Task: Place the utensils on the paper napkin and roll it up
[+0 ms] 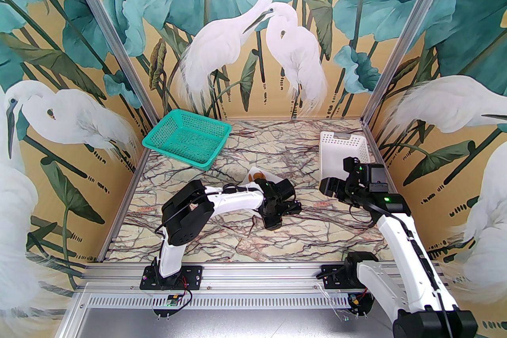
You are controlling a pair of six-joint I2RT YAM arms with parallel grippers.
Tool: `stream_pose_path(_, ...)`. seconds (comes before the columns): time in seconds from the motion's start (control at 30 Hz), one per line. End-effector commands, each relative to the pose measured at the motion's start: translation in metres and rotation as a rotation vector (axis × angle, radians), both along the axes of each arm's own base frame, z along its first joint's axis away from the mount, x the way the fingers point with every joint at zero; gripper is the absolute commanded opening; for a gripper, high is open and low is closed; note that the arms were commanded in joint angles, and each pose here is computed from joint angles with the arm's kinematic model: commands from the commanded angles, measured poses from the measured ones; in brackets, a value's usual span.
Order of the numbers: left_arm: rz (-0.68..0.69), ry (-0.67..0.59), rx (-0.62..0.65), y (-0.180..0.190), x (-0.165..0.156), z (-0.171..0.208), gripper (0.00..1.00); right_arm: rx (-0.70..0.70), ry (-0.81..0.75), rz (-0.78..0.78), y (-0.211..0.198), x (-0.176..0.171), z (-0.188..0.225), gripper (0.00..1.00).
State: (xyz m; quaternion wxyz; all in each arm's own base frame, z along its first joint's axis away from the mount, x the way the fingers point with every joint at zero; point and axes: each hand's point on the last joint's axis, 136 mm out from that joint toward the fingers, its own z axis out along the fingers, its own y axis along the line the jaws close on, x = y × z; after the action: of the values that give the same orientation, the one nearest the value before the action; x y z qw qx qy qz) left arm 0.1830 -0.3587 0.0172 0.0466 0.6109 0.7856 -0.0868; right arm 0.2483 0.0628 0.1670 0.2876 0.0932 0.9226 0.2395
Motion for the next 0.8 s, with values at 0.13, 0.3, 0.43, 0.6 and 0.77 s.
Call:
stream_pose_path(0.13, 0.000, 0.028, 0.061, 0.015, -0.002, -0.024, 0.26, -0.021, -0.005, -0.001, -0.003, -0.002, 0.000, 0.73)
stream_pose_path(0.3, 0.000, 0.042, 0.066, 0.020, -0.001, -0.026, 0.21, -0.021, -0.005, -0.002, -0.004, -0.003, 0.000, 0.73)
stream_pose_path(0.43, -0.005, 0.038, 0.076, 0.021, 0.000, -0.028, 0.18, -0.023, -0.008, -0.002, -0.004, -0.002, 0.000, 0.73)
stream_pose_path(0.6, -0.008, 0.023, 0.107, 0.025, 0.004, -0.033, 0.14, -0.024, -0.006, -0.003, -0.004, -0.003, -0.001, 0.73)
stream_pose_path(0.77, -0.006, 0.003, 0.095, 0.023, 0.007, -0.031, 0.11, -0.025, -0.009, -0.004, -0.004, -0.003, 0.000, 0.73)
